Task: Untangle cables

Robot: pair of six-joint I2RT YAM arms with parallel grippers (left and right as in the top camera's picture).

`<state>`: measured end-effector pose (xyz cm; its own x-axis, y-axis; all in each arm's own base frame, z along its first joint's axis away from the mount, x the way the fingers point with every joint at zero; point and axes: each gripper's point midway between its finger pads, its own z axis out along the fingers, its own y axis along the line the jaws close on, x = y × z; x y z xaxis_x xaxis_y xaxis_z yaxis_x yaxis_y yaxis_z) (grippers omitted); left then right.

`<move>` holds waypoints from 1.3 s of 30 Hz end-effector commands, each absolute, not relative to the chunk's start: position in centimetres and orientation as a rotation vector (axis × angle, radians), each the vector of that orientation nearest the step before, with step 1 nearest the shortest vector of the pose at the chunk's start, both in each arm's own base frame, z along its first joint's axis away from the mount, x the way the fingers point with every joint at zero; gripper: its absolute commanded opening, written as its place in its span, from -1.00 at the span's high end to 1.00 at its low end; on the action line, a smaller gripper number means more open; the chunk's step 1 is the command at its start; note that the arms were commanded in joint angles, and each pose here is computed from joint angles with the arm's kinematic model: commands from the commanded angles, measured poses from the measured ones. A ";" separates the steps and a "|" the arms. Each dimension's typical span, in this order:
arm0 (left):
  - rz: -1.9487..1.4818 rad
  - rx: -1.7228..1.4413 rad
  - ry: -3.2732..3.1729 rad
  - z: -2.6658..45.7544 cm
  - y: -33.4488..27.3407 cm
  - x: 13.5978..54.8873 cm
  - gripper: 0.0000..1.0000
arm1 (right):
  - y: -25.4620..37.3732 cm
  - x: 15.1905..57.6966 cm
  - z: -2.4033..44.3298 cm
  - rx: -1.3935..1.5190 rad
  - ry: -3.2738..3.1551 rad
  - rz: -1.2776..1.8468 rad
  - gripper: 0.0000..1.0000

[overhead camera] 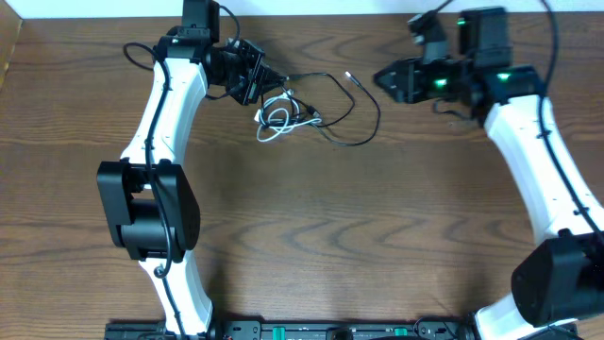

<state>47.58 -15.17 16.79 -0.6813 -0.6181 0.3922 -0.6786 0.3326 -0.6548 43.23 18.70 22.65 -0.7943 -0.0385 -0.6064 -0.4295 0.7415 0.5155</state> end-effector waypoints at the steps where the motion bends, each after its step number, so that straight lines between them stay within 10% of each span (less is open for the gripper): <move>1: 1.308 1.402 -2.244 19.1 -16.0 47.2 0.85 | 22.1 42.2 20.5 -0.210 2.482 0.934 0.00; 18: 1.370 1.130 -2.459 19.2 -17.6 46.7 0.86 | 34.5 40.5 11.6 -0.002 2.657 1.061 -0.19; 33: 1.356 1.136 -2.475 19.0 -17.7 46.7 0.85 | 34.1 40.8 7.9 0.018 2.716 0.955 0.98; 39: 1.387 1.035 -2.590 18.9 -16.4 47.2 0.85 | 28.7 41.0 6.2 -0.026 2.809 0.796 0.98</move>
